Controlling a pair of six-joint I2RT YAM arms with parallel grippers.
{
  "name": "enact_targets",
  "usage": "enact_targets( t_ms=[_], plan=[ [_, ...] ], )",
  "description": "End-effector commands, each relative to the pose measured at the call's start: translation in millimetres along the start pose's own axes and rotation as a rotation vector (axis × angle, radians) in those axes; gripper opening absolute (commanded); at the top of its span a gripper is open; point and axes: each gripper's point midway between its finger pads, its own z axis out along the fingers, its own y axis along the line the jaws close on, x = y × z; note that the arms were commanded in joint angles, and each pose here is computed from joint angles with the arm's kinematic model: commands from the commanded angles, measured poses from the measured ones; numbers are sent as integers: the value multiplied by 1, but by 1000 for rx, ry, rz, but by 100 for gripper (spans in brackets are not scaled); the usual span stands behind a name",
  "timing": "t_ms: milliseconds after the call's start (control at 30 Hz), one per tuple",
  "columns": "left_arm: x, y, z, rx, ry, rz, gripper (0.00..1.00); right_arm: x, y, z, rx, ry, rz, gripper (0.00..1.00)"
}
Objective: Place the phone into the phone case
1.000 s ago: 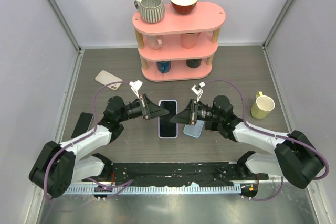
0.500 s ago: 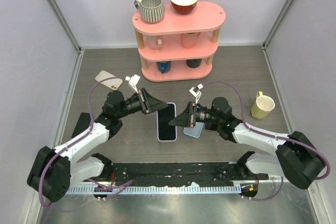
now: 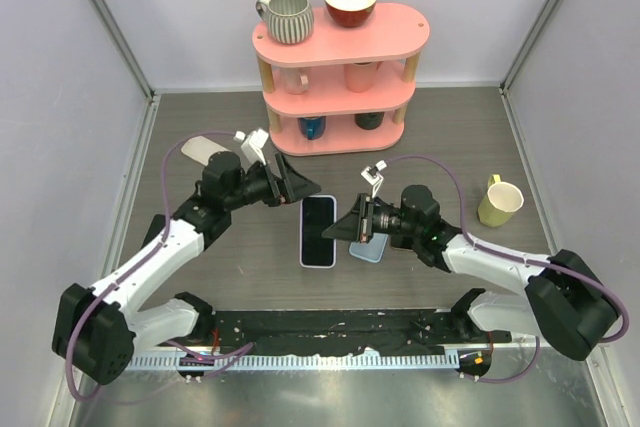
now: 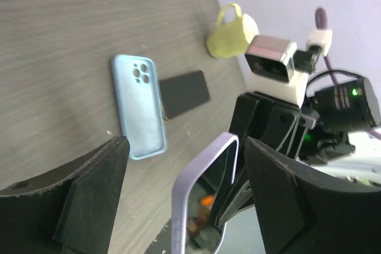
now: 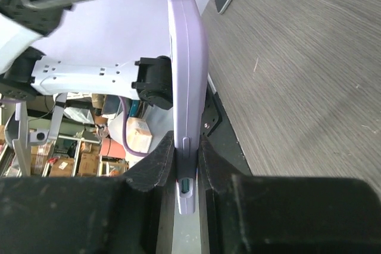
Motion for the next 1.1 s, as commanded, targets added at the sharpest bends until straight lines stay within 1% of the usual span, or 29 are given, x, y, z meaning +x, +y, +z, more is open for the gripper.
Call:
enact_targets(
  t_ms=[0, 33, 67, 100, 167, 200, 267, 300, 333, 367, 400, 433, 467, 500, 600, 767, 867, 900, 1000, 1067],
  plan=[
    [-28, 26, -27, -298, -51, 171, 89, -29, 13, 12, -30, -78, -66, 1],
    [-28, 33, -35, -360, -49, 177, 98, -31, 10, 14, -18, -89, -75, 1],
    [-33, 35, -41, -399, -64, 194, 100, -31, 1, 18, 9, -83, -66, 1],
    [-49, 35, -49, -455, -112, 235, 100, -34, -5, 20, 32, -86, -68, 1],
    [-53, 37, -64, -527, -115, 253, 100, -41, -16, 28, 77, -93, -71, 1],
    [-60, 38, -72, -565, -144, 269, 100, -39, -28, 34, 103, -78, -51, 1],
    [-62, 40, -88, -614, -165, 291, 100, -51, -34, 46, 128, -85, -63, 1],
    [-58, 47, -93, -646, -164, 295, 100, -49, -52, 53, 170, -64, -41, 1],
    [-60, 43, -102, -642, -198, 304, 100, -60, -55, 60, 197, -77, -48, 1],
    [-52, 53, -106, -663, -194, 303, 100, -64, -63, 64, 220, -76, -60, 1],
    [-51, 56, -109, -672, -209, 307, 100, -61, -78, 70, 253, -61, -44, 1],
    [-54, 55, -119, -685, -255, 317, 100, -69, -80, 76, 264, -65, -51, 1],
    [-49, 61, -121, -695, -255, 316, 100, -73, -88, 79, 288, -71, -61, 1],
    [-51, 58, -124, -688, -275, 323, 100, -70, -106, 83, 328, -58, -42, 1],
    [-58, 56, -131, -698, -329, 329, 100, -80, -125, 93, 373, -53, -28, 1],
    [-56, 58, -132, -711, -311, 336, 100, -73, -169, 96, 484, 6, 30, 1],
    [-55, 63, -131, -739, -292, 332, 100, -60, -179, 94, 511, 61, 61, 1],
    [-53, 67, -130, -757, -268, 329, 100, -56, -183, 91, 534, 75, 71, 1],
    [-51, 70, -127, -771, -240, 326, 100, -49, -187, 85, 557, 90, 74, 2],
    [-50, 73, -127, -779, -232, 321, 100, -45, -181, 85, 518, 116, 90, 1]
  ],
)
